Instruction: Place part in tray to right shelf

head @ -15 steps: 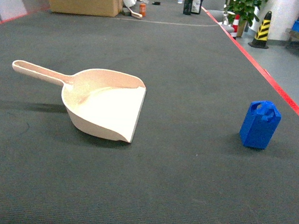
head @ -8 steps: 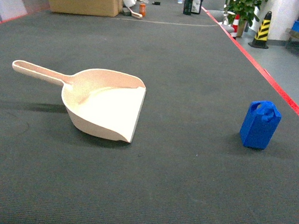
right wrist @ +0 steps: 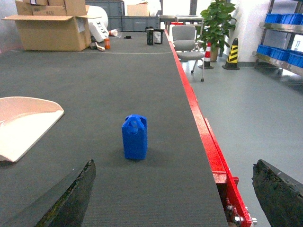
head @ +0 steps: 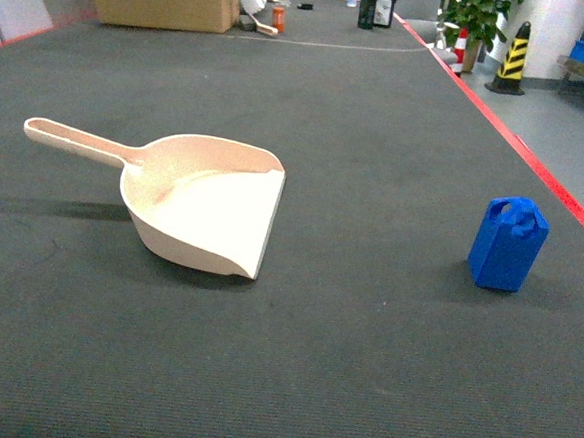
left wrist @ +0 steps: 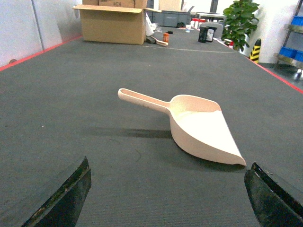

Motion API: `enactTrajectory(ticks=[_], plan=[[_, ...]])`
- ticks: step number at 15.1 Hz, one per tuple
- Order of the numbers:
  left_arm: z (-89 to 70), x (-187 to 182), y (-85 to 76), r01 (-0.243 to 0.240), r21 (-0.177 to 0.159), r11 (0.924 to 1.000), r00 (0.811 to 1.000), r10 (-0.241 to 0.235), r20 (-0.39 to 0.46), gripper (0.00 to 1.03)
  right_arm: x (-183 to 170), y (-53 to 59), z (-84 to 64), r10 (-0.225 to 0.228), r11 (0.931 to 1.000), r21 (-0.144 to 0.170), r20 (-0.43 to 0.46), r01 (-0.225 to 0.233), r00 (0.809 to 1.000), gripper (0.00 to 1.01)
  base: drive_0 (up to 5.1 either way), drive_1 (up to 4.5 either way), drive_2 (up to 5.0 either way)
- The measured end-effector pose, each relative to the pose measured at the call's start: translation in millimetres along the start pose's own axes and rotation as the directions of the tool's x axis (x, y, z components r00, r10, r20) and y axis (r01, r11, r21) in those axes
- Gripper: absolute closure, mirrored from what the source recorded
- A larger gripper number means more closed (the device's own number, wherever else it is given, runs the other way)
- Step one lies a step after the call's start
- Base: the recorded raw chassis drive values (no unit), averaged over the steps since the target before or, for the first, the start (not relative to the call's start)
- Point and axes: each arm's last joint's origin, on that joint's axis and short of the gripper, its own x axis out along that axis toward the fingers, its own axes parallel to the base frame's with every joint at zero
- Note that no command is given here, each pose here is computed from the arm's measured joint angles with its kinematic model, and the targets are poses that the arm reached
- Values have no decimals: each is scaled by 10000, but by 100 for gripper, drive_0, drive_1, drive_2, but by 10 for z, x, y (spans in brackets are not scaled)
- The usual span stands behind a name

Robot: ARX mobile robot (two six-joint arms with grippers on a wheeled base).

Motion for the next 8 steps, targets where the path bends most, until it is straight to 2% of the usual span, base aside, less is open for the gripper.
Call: enactTrajectory(ticks=[8], plan=[[0, 0, 0, -4, 0, 10000, 10000, 4, 0, 5, 0, 0, 0, 0, 10000, 0, 0, 0, 10000, 3, 0, 0, 0]])
